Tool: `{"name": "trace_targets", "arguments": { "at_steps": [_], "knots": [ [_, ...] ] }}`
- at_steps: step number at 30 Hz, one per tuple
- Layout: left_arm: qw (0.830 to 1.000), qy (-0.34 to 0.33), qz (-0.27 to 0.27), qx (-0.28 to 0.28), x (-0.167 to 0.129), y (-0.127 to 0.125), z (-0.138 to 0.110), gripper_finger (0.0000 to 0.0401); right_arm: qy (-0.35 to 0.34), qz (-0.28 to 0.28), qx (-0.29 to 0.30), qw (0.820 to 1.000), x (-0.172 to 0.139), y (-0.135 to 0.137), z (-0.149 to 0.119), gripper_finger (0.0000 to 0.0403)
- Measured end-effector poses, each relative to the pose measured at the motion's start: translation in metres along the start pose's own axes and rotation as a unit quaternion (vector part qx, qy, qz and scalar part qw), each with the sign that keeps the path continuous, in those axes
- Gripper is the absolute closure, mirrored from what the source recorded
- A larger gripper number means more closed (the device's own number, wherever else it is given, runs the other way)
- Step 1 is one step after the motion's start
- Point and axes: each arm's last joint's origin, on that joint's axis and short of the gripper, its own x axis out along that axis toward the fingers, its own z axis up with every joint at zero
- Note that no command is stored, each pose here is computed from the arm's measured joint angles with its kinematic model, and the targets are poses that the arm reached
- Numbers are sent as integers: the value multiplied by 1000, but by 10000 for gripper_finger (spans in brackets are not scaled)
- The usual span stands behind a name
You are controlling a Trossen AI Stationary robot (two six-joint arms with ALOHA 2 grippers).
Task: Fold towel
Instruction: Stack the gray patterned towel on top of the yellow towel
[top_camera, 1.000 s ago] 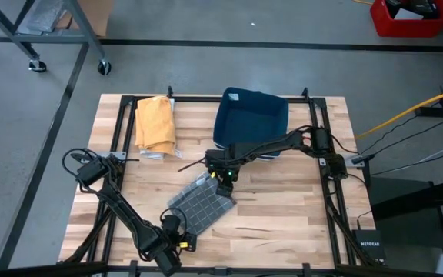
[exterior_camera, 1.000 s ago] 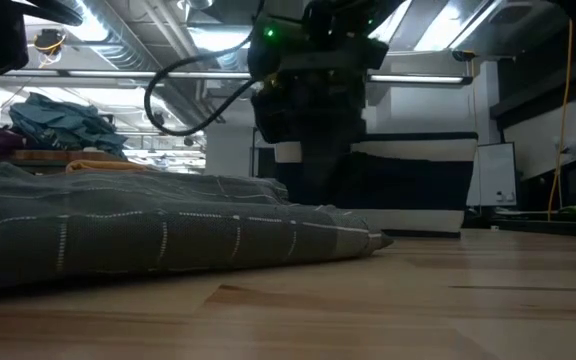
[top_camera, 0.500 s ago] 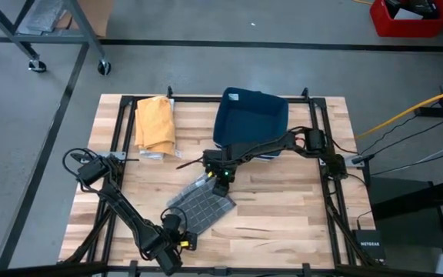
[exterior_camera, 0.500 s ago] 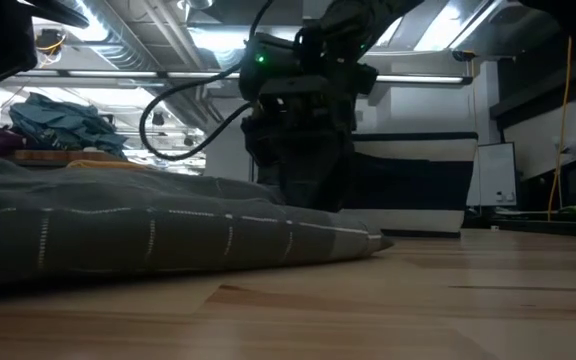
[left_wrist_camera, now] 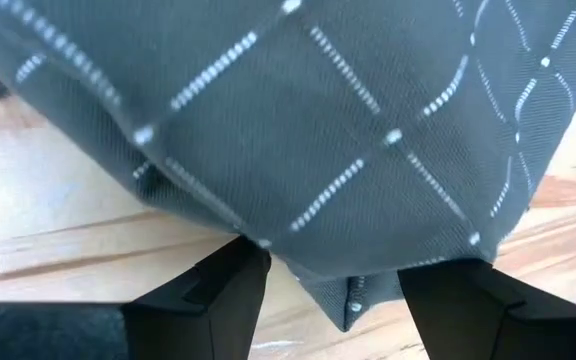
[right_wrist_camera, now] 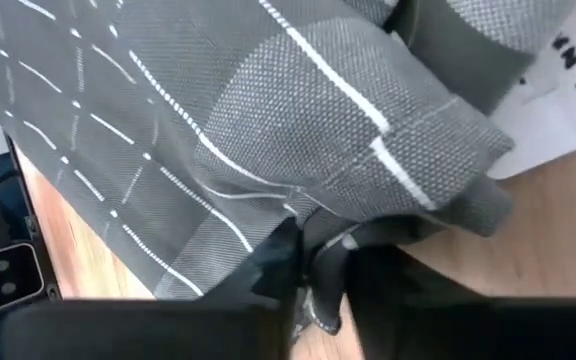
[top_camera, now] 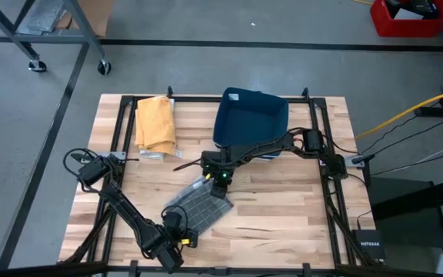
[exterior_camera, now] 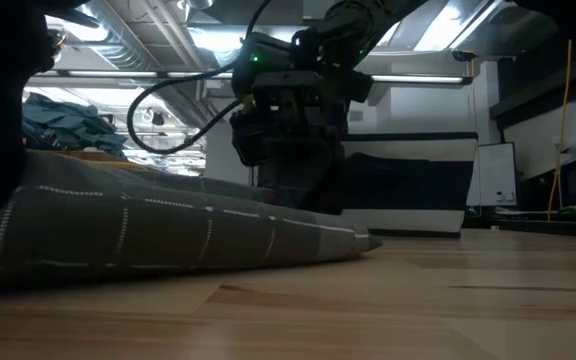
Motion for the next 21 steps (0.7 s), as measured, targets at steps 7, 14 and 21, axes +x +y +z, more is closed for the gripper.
{"name": "trace_targets", "arguments": {
  "at_steps": [7,14,21],
  "knots": [
    [1000,-7,7,-3,0,1,1,192,-25,9,-19,999,0,2,5,383],
    [999,-20,25,20,-3,8,2,224,-33,5,-30,999,0,2,7,391],
    [997,-11,41,63,-15,22,-7,255,-67,-26,-58,996,-10,10,18,391]
  ]
}}
